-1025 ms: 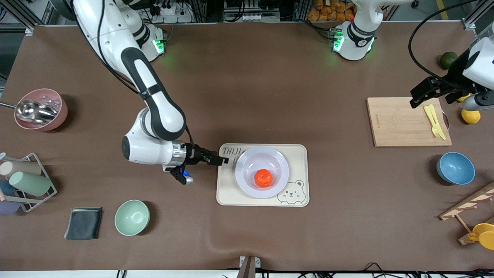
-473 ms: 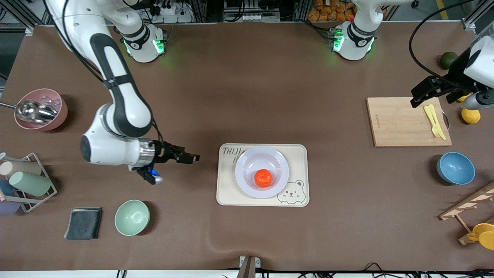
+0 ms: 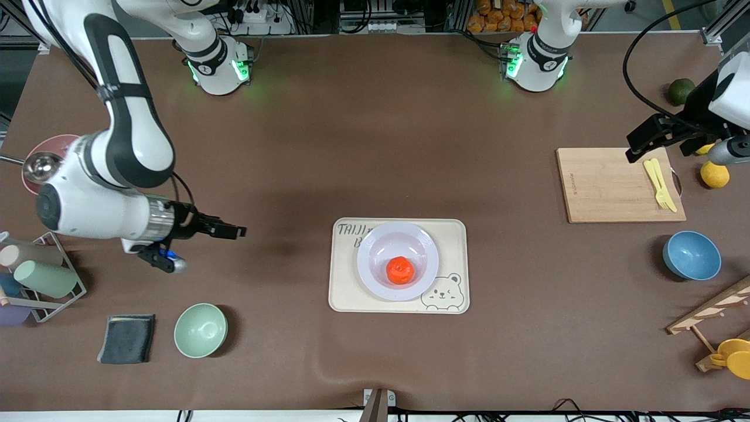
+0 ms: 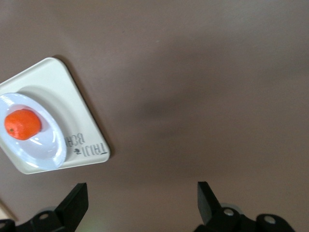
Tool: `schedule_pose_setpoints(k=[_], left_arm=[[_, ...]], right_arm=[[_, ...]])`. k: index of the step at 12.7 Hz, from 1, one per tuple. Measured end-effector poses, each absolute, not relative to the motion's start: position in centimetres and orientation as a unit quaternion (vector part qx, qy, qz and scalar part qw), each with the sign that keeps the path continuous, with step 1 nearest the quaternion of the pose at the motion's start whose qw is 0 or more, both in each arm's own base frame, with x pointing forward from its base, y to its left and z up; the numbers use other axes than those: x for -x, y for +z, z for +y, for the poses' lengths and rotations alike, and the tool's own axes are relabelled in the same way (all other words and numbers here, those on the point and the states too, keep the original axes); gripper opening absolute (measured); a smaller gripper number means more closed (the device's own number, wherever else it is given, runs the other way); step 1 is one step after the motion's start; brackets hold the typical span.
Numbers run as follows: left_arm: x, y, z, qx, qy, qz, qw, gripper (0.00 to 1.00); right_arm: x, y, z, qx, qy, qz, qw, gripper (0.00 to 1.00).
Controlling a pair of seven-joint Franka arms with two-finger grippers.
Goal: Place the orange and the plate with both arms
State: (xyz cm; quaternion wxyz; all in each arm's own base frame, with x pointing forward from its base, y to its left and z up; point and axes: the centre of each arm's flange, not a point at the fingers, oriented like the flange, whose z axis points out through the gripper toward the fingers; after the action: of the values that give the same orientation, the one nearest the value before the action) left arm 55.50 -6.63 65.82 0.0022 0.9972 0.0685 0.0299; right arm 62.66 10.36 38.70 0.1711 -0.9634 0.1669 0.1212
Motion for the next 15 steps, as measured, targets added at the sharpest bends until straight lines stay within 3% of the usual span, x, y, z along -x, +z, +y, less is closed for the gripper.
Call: schedule_pose_setpoints(k=[10,15], left_arm=[[-55.6,65.8,-6.1,-0.997,0.03,0.073,0.002,1.0],[-55.6,65.8,-6.0,-0.997,0.03,0.074,0.002,1.0]], right_arm=[[-60.7,48.2,-1.2,0.988,0.076,0.056,0.12,1.0],[-58.4,53.4,-1.8,0.995,0.068,0.029,0.063,1.0]])
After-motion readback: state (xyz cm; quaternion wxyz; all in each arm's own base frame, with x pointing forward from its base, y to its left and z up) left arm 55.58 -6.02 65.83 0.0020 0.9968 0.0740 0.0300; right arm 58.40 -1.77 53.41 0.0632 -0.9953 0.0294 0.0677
